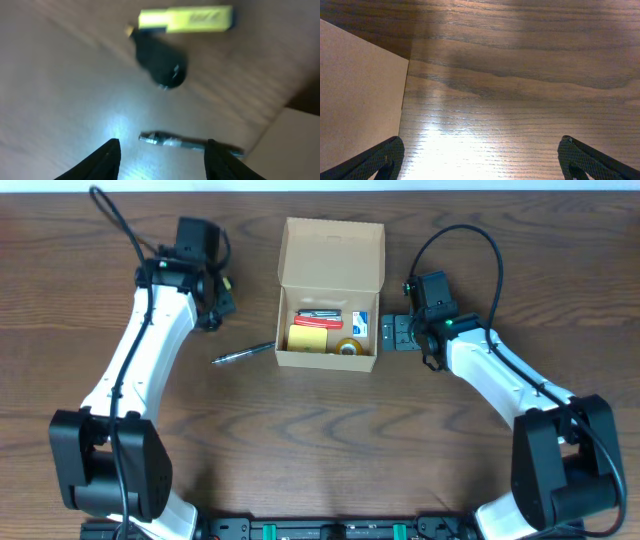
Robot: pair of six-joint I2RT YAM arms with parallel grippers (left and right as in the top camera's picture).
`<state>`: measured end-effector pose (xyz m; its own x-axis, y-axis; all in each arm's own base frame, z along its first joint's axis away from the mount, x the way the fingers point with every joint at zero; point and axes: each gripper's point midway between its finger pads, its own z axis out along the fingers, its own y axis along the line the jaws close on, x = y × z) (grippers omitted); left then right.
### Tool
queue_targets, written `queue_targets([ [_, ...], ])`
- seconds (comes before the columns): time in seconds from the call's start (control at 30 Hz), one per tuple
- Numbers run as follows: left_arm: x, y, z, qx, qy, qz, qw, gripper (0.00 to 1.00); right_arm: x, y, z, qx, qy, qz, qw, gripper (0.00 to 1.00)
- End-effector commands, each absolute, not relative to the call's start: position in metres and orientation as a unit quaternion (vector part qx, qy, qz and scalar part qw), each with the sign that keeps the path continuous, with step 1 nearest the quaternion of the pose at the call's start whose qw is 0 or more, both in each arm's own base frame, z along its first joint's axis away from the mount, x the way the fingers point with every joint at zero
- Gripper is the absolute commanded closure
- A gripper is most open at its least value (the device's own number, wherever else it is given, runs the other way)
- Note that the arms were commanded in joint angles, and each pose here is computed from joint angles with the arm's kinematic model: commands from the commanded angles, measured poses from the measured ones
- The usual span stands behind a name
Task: Pack container
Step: 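Withdraw the left gripper toward the black tape dispenser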
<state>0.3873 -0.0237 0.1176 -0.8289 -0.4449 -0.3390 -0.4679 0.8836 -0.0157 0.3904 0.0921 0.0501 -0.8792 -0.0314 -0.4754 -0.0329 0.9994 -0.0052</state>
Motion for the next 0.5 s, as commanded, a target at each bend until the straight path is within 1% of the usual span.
queue_targets([
  [0.0,0.376,-0.021,0.103,-0.325,0.933,0.031,0.153,0.45,0.39,0.088,0.046,-0.007,0.971,0.0,0.239,0.01],
  [0.07,0.37,-0.02,0.096,-0.348,0.926,0.032,0.143,0.45,0.39,0.088,0.046,-0.007,0.971,0.0,0.239,0.01],
  [0.1,0.367,-0.02,0.092,-0.356,0.924,0.034,0.139,0.43,0.389,0.088,0.046,-0.007,0.971,0.0,0.239,0.01],
  [0.17,0.362,-0.017,0.084,-0.356,0.924,0.041,0.13,0.4,0.39,0.088,0.046,-0.007,0.971,0.0,0.239,0.01],
  [0.27,0.359,-0.011,0.069,-0.362,0.924,0.049,0.108,0.38,0.39,0.088,0.046,-0.007,0.971,0.0,0.239,0.01],
  [0.37,0.369,-0.008,0.054,-0.332,0.937,0.04,0.101,0.37,0.39,0.088,0.046,-0.007,0.971,0.0,0.239,0.01],
  [0.47,0.384,-0.001,0.042,-0.29,0.95,0.038,0.112,0.35,0.389,0.088,0.046,-0.007,0.971,0.0,0.239,0.01],
])
